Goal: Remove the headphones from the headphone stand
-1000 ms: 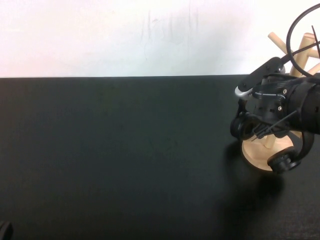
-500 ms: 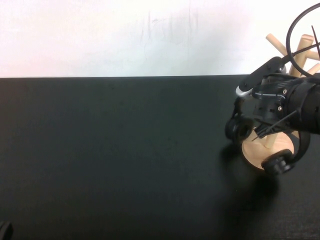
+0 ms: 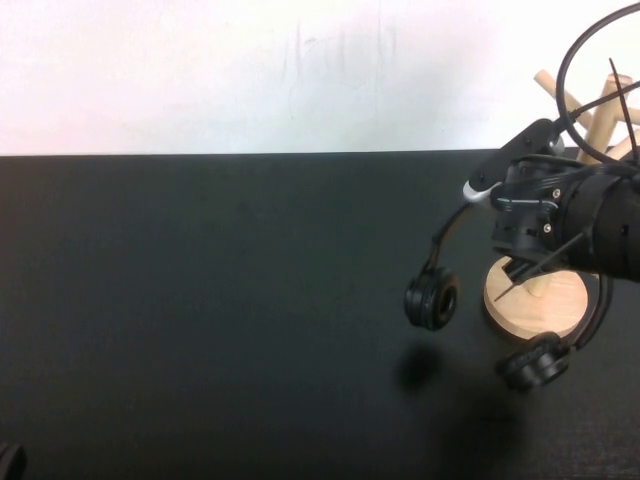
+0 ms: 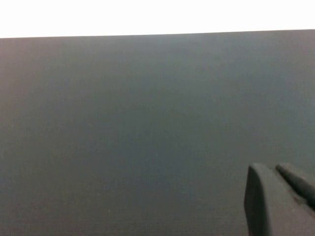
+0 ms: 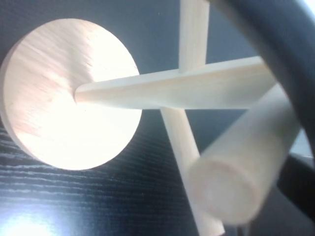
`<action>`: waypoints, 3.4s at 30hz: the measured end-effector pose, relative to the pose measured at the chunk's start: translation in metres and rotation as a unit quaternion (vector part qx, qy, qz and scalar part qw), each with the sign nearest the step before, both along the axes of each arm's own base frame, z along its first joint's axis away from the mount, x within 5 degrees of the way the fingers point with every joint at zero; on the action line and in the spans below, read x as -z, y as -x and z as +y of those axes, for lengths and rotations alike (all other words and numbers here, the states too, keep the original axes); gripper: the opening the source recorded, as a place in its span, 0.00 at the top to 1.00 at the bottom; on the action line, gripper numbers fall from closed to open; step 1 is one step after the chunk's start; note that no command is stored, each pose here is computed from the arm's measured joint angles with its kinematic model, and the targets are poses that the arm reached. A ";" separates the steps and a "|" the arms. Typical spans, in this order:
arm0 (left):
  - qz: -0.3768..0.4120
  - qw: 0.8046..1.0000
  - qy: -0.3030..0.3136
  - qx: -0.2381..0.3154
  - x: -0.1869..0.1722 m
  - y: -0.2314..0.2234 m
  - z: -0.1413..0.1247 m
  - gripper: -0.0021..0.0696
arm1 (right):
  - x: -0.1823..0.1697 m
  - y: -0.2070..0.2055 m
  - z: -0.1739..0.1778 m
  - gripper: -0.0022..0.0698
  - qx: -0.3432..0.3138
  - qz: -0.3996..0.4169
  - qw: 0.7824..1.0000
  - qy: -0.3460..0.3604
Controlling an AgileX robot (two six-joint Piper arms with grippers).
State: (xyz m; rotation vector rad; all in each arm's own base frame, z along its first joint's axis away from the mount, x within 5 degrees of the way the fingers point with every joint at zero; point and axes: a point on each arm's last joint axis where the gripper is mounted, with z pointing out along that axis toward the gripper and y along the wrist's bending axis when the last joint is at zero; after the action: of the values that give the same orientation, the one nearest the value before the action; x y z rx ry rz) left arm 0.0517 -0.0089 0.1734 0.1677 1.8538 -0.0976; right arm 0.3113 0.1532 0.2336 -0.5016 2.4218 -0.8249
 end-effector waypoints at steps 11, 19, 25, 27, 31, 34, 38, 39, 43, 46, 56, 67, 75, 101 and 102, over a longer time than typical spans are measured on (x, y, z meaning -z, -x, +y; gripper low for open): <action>0.000 1.000 0.000 0.000 0.000 0.000 0.000 0.98 | -0.029 0.020 0.001 0.86 0.013 -0.024 1.000 0.000; 0.000 1.000 0.000 0.000 0.000 0.000 0.000 0.98 | -0.064 0.051 0.010 0.86 -0.007 -0.054 0.998 -0.035; 0.000 1.000 0.000 0.000 0.000 0.000 0.000 0.98 | -0.090 0.080 0.021 0.86 -0.039 -0.083 0.992 -0.083; 0.000 1.000 0.000 0.000 0.000 0.000 0.000 0.98 | -0.098 0.090 0.028 0.86 -0.050 -0.087 0.990 -0.104; 0.000 1.000 0.000 0.000 0.000 0.000 0.000 0.98 | -0.119 0.097 0.045 0.86 -0.060 -0.077 0.981 -0.168; 0.000 1.000 0.000 0.000 0.000 0.000 0.000 0.98 | -0.133 0.093 0.062 0.87 -0.084 -0.067 0.971 -0.214; 0.000 1.000 0.000 0.000 0.000 0.000 0.000 0.98 | -0.130 0.078 0.090 0.87 -0.111 -0.036 0.965 -0.234; 0.000 1.000 0.000 0.000 0.000 0.000 0.000 0.98 | -0.124 0.072 0.095 0.87 -0.108 -0.024 0.965 -0.236; 0.000 1.000 0.000 0.000 0.000 0.000 0.000 0.98 | -0.097 0.039 0.103 0.87 -0.076 0.015 0.967 -0.243; 0.000 1.000 0.000 0.000 0.000 0.000 0.000 0.98 | -0.070 0.014 0.100 0.87 -0.055 0.046 0.966 -0.250; 0.000 1.000 0.000 0.000 0.000 0.000 0.000 0.98 | 0.013 -0.042 0.088 0.87 -0.004 0.103 0.964 -0.247; 0.000 1.000 0.000 0.000 0.000 0.000 0.000 0.98 | 0.060 -0.049 0.097 0.85 -0.010 0.152 0.961 -0.230; 0.000 1.000 0.000 0.000 0.000 0.000 0.000 0.98 | 0.072 -0.050 0.100 0.55 -0.016 0.171 0.958 -0.229; 0.000 1.000 0.000 0.000 0.000 0.000 0.000 0.98 | -0.120 0.078 0.100 0.97 -0.102 0.111 0.947 -0.283; 0.000 1.000 0.000 0.000 0.000 0.000 0.000 0.98 | -0.126 0.084 0.099 0.98 -0.111 0.105 0.946 -0.286</action>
State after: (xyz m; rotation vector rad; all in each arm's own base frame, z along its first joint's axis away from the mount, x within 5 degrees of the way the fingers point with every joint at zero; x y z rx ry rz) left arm 0.0517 -0.0089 0.1734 0.1677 1.8538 -0.0976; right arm 0.2274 0.2526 0.3597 -0.6330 2.5744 0.0452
